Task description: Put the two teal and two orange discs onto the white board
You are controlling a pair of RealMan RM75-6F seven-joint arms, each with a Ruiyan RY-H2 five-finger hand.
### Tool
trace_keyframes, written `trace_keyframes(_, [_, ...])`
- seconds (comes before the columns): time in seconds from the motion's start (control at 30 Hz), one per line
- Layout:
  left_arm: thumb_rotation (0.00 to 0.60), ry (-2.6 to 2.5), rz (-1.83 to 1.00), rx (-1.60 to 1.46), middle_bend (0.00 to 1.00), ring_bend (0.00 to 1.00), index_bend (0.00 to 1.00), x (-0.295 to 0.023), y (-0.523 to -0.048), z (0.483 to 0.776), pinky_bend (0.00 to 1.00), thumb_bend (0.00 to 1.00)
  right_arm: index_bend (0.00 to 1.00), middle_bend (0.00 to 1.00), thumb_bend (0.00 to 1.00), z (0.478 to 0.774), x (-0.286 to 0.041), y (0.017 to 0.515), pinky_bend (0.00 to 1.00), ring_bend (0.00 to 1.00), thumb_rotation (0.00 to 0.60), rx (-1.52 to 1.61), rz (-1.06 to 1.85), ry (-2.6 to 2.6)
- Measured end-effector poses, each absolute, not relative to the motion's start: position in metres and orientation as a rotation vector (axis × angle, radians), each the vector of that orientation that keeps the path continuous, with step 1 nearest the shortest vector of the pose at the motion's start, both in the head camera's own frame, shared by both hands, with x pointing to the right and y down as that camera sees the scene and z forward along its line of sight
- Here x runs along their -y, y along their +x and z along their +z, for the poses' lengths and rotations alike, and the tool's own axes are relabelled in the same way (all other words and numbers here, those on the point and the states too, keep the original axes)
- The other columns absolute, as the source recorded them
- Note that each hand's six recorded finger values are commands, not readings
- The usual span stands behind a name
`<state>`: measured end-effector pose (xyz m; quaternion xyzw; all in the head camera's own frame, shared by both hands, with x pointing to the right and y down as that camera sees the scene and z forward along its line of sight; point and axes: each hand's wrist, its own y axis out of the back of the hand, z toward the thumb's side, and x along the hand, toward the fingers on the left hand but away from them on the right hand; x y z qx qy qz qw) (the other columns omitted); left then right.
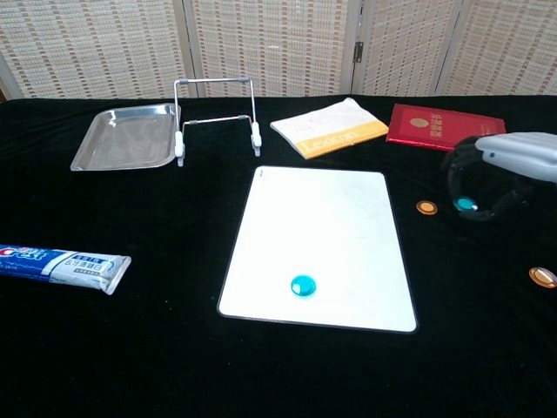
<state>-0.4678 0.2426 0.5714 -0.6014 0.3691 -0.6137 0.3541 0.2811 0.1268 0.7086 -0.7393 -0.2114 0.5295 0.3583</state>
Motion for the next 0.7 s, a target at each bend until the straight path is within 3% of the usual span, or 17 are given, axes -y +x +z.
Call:
trace_keyframes(0.3, [0.600,-1.550,-1.594,-0.965,0.00,0.00,0.00,-0.246,-0.472,0.568,0.00,0.15,0.54,0.22,0.41,0.697,-0.159,0.184,0.00,0.03,0.530,0.319,1.100,-2.029])
trace_keyframes(0.7, [0.600,-1.546,-1.608,-0.972,0.00,0.00,0.00,-0.249,-0.477,0.569,0.00,0.15,0.54,0.22,0.41,0.703,-0.193,0.148,0.00,0.03,0.529,0.174,1.011,-2.062])
